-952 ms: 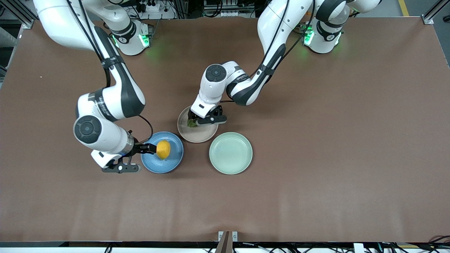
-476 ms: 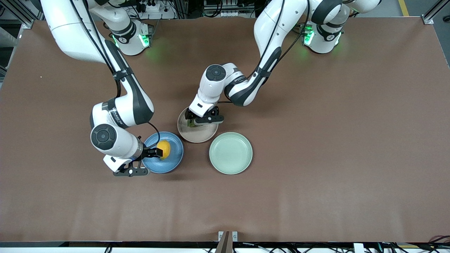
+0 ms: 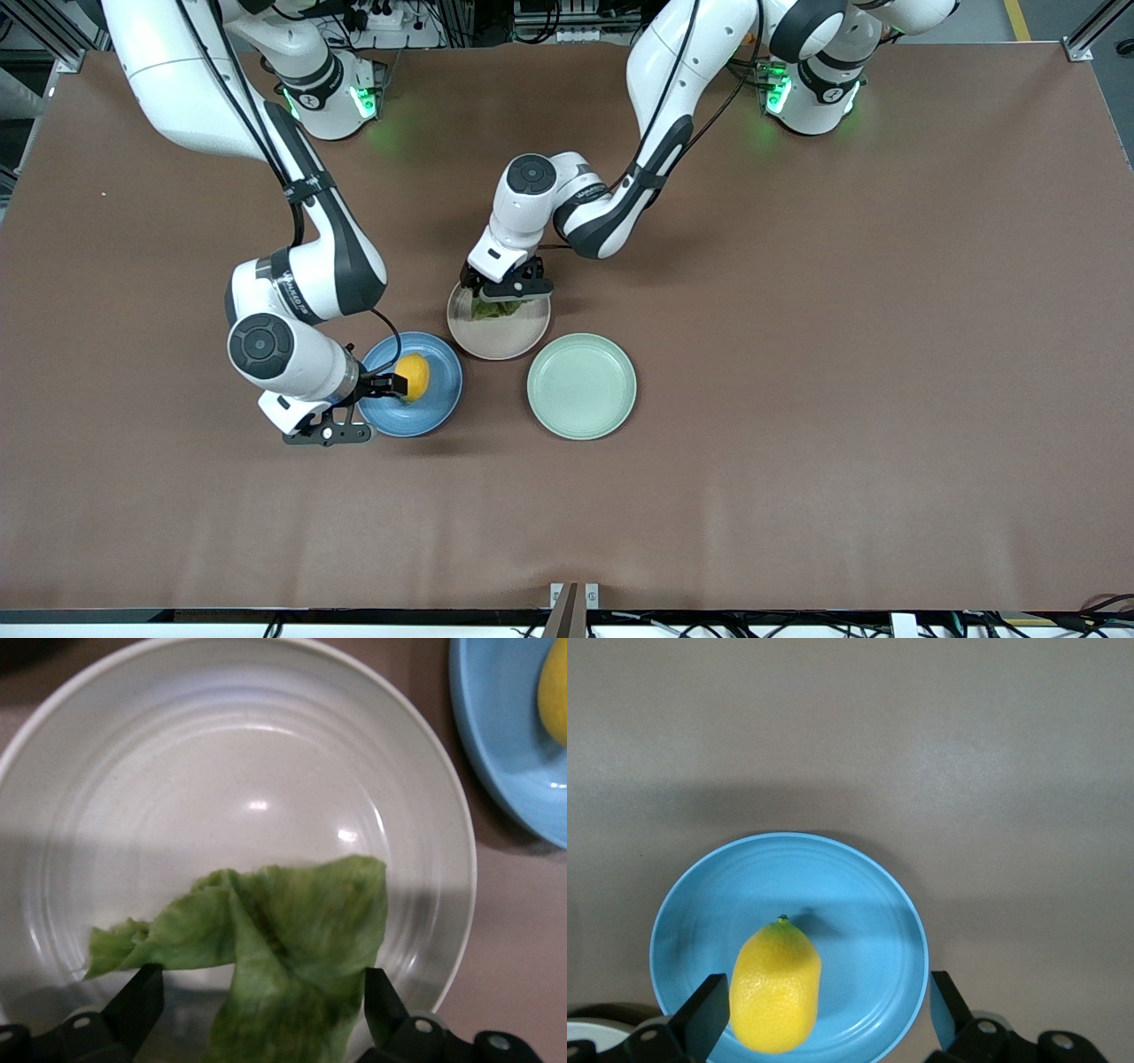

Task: Pick lemon and lettuce from blue and beige plates
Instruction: 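Close the left gripper on the lettuce while the right gripper grasps the lemon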

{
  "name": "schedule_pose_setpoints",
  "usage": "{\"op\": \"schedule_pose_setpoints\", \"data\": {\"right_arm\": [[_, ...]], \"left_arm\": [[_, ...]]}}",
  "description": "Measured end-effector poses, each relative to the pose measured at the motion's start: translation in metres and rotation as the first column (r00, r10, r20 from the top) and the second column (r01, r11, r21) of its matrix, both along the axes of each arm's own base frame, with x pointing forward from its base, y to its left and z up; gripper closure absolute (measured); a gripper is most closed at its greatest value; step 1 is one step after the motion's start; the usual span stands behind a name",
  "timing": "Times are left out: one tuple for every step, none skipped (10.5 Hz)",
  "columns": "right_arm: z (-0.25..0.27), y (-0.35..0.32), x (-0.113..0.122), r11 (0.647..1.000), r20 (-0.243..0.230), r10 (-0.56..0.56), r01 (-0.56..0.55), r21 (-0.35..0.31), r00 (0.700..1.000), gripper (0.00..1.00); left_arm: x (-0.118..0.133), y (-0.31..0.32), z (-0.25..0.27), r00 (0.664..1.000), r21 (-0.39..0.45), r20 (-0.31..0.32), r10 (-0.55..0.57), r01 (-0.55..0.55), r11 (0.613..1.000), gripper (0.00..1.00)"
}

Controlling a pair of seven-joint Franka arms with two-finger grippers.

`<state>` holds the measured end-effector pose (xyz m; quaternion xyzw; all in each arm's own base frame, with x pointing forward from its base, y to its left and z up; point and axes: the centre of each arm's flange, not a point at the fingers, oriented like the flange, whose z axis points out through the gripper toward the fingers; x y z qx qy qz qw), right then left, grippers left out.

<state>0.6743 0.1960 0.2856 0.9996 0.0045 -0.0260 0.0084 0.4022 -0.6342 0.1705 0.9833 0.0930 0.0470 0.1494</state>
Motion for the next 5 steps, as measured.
{"op": "schedule_pose_setpoints", "data": {"right_arm": [[-0.003, 0.002, -0.001, 1.000, 0.003, -0.024, 0.024, 0.002, 1.000, 0.00], [-0.011, 0.004, -0.004, 0.999, 0.007, -0.039, 0.039, 0.005, 0.999, 0.00], [-0.019, 0.005, -0.007, 0.999, 0.009, -0.042, 0.042, 0.006, 0.999, 0.00], [-0.026, 0.007, -0.010, 0.999, 0.008, -0.040, 0.039, 0.006, 0.999, 0.00], [-0.031, 0.010, -0.013, 0.999, 0.008, -0.036, 0.036, 0.007, 0.999, 0.00]], "left_arm": [[0.000, 0.000, 0.000, 1.000, 0.000, 0.001, 0.002, -0.002, 1.000, 0.01], [0.001, 0.000, 0.001, 1.000, -0.002, 0.001, 0.010, -0.010, 1.000, 0.11], [0.002, 0.000, 0.001, 1.000, -0.003, -0.001, 0.019, -0.019, 1.000, 0.27], [0.003, 0.000, 0.002, 1.000, -0.004, -0.001, 0.022, -0.022, 1.000, 0.44], [0.003, -0.001, 0.004, 1.000, -0.008, 0.001, 0.023, -0.023, 1.000, 0.58]]}}
